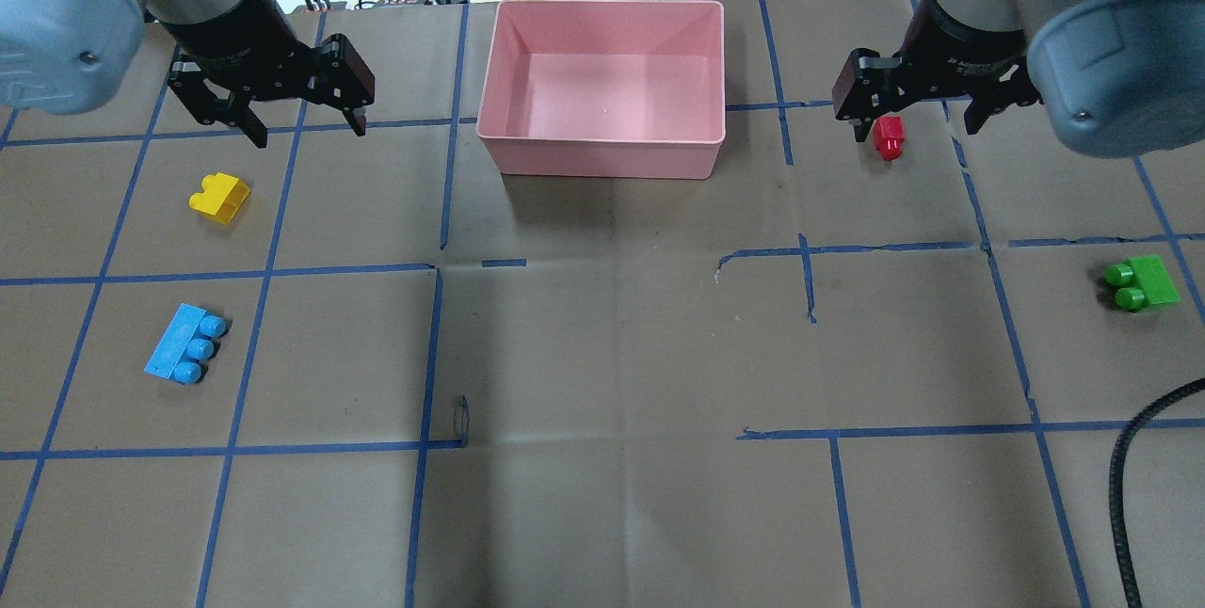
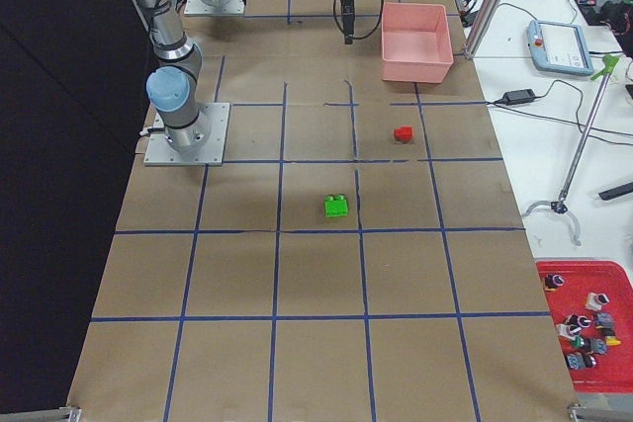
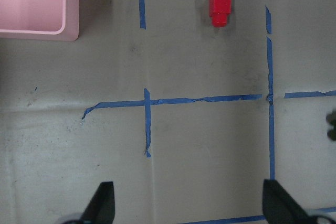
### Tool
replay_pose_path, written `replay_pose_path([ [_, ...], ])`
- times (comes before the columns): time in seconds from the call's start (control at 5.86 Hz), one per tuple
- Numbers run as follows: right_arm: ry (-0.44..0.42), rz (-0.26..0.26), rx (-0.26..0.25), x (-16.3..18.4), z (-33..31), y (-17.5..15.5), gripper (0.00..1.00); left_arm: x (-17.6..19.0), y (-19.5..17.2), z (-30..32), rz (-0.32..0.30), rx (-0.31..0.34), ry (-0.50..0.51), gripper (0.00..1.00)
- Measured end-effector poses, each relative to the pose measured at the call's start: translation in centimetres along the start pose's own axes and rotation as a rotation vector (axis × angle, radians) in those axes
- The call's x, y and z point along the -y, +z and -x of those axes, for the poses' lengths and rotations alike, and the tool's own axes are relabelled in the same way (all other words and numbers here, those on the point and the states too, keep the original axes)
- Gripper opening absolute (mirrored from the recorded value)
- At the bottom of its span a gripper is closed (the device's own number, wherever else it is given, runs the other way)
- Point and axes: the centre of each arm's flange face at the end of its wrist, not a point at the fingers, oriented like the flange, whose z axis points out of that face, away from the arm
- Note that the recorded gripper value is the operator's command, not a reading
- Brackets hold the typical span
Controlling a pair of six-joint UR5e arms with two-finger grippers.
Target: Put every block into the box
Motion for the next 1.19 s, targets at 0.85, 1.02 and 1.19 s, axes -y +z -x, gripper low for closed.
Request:
replay_pose_path([
  [0.85, 0.001, 0.001, 0.000, 0.02, 0.01, 0.10, 1.00, 0.16, -0.01, -0.01, -0.001, 0.000, 0.009, 1.00],
  [1.02, 0.001, 0.002, 0.000, 0.03, 0.01, 0.15, 1.00, 0.02, 0.22, 0.07, 0.004, 0.002, 0.009, 1.00],
  [1.19, 0.001, 0.002, -0.001, 0.02, 0.01, 0.17, 1.00, 0.02, 0.43, 0.45, 0.009, 0.006, 0.011, 1.00],
])
